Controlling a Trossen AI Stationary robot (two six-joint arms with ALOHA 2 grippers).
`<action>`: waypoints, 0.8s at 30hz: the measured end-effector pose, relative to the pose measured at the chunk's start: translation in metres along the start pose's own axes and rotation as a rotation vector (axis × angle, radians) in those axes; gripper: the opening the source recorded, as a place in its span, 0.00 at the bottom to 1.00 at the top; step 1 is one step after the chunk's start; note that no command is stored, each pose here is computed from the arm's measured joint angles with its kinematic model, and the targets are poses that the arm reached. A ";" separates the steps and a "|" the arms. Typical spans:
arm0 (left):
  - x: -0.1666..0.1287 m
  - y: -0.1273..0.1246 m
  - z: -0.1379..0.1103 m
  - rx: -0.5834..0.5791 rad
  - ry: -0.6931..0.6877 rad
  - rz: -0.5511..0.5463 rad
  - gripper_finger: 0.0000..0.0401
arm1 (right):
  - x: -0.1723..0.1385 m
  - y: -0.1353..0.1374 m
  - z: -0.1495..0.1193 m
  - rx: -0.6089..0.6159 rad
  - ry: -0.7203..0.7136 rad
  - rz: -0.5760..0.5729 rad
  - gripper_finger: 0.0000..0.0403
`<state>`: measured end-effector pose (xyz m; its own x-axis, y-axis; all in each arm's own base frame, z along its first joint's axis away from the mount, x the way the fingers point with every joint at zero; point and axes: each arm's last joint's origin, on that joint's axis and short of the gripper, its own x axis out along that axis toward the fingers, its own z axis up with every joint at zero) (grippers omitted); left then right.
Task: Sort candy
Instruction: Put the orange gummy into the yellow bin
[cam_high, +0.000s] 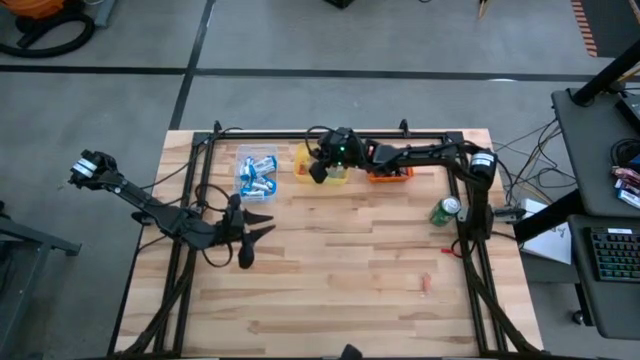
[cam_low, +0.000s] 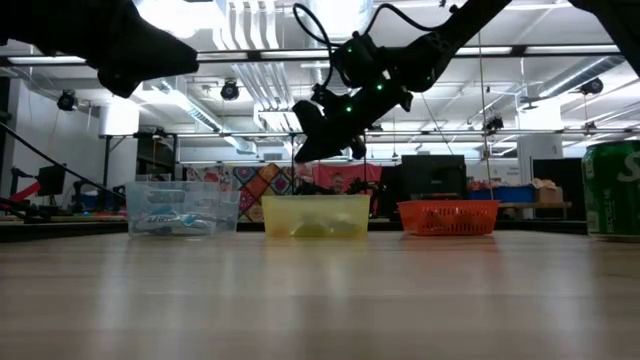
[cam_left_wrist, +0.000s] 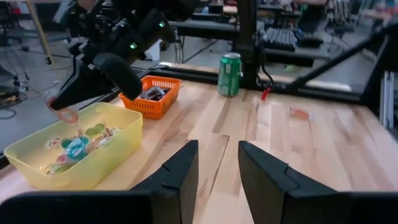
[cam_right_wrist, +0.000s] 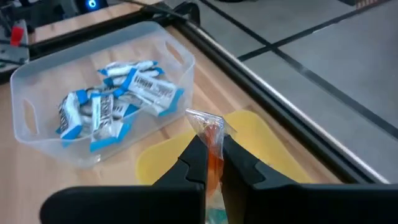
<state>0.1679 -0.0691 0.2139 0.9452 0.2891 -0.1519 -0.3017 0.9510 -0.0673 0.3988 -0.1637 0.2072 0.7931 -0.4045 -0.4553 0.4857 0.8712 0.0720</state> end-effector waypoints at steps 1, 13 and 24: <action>0.000 0.000 0.001 -0.017 -0.008 0.007 0.24 | 0.000 0.000 0.000 0.000 -0.004 0.000 0.03; 0.000 0.000 0.003 -0.124 -0.026 0.007 0.24 | 0.000 0.001 -0.006 -0.015 0.059 -0.004 0.03; 0.003 -0.002 -0.002 -0.101 -0.005 0.015 0.24 | -0.001 -0.002 -0.009 -0.047 0.079 -0.094 0.03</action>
<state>0.1713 -0.0706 0.2117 0.9411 0.3035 -0.1488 -0.3262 0.9309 -0.1643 0.3943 -0.1626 0.1998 0.7127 -0.4631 -0.5268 0.5372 0.8433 -0.0145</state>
